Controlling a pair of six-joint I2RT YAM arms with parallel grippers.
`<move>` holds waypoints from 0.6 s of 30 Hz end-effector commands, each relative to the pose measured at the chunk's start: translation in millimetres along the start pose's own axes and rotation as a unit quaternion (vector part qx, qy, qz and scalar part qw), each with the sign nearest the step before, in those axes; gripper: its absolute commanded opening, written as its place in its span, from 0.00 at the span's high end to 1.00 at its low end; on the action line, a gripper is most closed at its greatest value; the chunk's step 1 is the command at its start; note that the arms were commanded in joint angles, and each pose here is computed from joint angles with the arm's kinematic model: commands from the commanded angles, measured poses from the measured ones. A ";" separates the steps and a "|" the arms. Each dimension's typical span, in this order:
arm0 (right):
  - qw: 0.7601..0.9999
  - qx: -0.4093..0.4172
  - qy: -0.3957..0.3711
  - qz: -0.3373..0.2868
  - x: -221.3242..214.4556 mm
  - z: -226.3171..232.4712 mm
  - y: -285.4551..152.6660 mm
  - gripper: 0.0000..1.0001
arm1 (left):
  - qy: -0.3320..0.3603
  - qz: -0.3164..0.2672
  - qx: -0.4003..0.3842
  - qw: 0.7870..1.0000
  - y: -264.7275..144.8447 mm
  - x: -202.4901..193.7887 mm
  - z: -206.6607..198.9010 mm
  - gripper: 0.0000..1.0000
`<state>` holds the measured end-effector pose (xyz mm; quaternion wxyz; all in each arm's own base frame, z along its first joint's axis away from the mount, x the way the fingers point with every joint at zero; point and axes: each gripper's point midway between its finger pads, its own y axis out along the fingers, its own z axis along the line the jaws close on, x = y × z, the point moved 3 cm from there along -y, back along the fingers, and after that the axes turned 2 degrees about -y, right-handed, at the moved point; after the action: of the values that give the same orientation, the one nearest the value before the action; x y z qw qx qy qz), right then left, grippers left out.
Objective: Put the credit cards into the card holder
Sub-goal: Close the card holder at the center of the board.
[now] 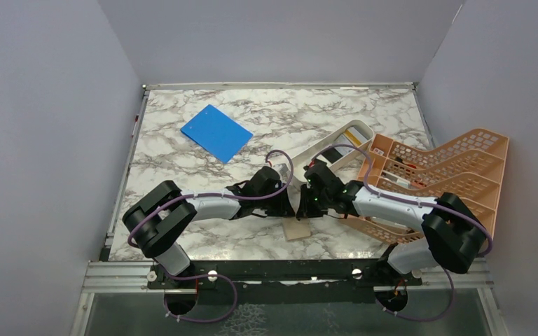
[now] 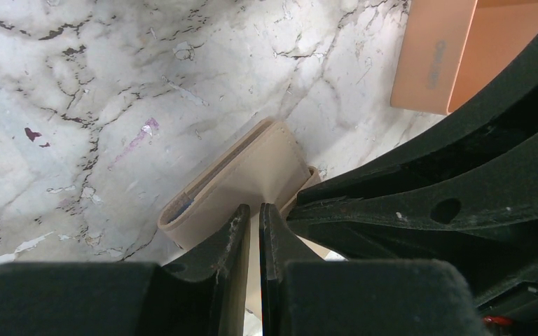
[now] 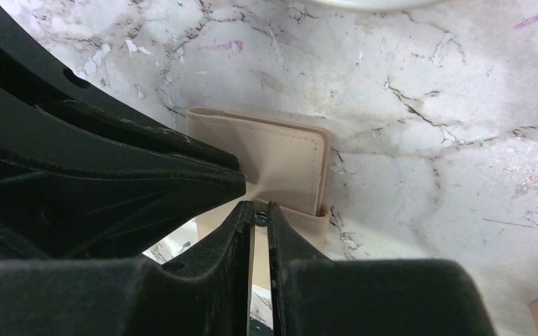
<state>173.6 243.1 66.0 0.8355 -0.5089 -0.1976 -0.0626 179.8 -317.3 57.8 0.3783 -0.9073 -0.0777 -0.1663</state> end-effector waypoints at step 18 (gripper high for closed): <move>1.000 -0.005 -0.018 0.022 -22.8 -1.9 5.9 0.87 | -0.008 0.022 0.023 0.999 4.1 -14.5 16.8 0.86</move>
<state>166.2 244.0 60.5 0.8372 -0.5067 -0.1991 -0.0517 179.5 -317.2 57.5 0.3784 -0.9074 -0.0777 -0.1653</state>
